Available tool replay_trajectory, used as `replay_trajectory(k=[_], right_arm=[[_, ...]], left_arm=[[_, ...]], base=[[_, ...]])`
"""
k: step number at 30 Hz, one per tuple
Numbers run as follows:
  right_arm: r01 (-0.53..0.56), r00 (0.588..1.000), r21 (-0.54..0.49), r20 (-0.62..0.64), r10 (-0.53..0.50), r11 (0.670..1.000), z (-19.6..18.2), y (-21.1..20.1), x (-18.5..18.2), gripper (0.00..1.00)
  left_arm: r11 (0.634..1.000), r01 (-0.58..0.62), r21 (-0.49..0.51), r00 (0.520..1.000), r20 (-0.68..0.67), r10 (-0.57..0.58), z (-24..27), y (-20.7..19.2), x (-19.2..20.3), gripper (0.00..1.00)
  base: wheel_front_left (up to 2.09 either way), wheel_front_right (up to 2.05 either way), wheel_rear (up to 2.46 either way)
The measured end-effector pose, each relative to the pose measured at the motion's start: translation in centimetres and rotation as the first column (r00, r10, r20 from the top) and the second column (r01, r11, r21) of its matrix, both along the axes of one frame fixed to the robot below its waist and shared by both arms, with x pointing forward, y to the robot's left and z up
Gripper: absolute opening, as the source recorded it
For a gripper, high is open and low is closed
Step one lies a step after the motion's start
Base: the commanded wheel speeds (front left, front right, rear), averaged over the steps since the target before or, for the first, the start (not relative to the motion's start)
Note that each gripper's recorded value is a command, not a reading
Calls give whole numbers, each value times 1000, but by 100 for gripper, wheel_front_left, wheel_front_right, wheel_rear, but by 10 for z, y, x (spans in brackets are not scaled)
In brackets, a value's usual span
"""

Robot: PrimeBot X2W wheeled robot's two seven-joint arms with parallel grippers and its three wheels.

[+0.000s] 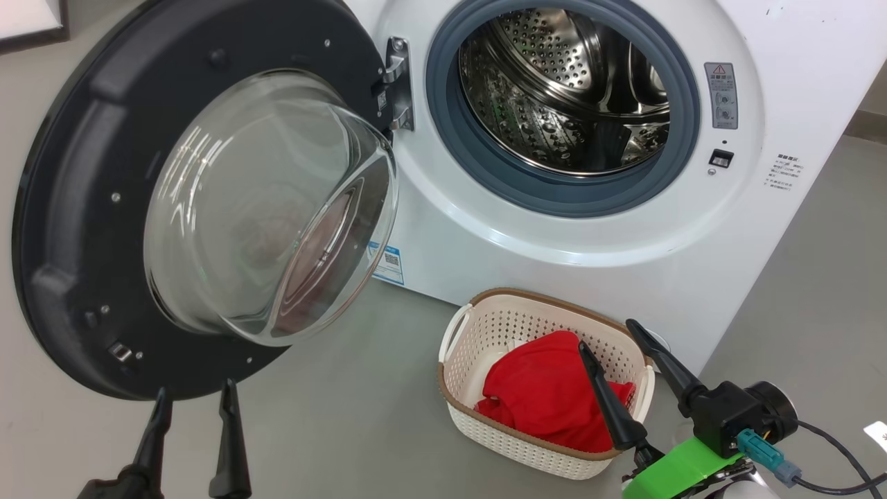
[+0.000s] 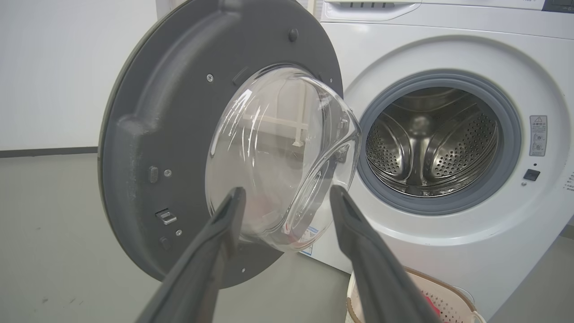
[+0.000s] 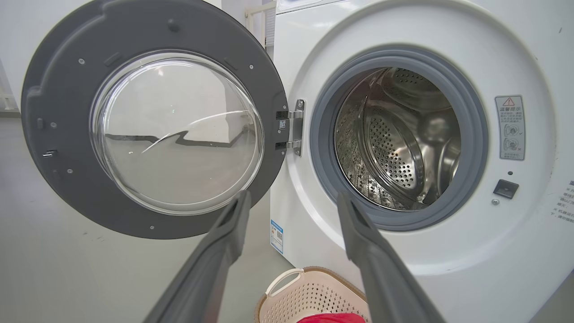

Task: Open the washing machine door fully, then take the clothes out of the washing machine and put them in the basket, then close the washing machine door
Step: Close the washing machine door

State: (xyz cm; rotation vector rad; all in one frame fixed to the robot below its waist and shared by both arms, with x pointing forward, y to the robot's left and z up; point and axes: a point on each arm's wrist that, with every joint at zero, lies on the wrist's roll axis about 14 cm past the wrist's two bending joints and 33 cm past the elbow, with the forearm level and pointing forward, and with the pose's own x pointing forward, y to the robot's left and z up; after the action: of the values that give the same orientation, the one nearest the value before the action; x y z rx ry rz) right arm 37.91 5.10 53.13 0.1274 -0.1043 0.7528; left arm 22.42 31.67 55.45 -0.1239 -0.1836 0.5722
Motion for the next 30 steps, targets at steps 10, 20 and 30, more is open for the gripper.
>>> replay_trajectory(k=[10,20,30], right_arm=[[0,1000,0,-1,0,1000,0,0,0,100],[17,999,-7,-27,-17,1000,-10,-5,4,100],[76,996,-15,-41,-77,997,-16,-24,11,100]], left_arm=[[999,-7,52,1000,1,7,4,1,-1,0],[961,-130,244,983,159,92,70,36,12,0],[921,-302,244,924,313,221,133,96,24,0]], base=[[0,0,0],[0,0,0],[0,0,0]])
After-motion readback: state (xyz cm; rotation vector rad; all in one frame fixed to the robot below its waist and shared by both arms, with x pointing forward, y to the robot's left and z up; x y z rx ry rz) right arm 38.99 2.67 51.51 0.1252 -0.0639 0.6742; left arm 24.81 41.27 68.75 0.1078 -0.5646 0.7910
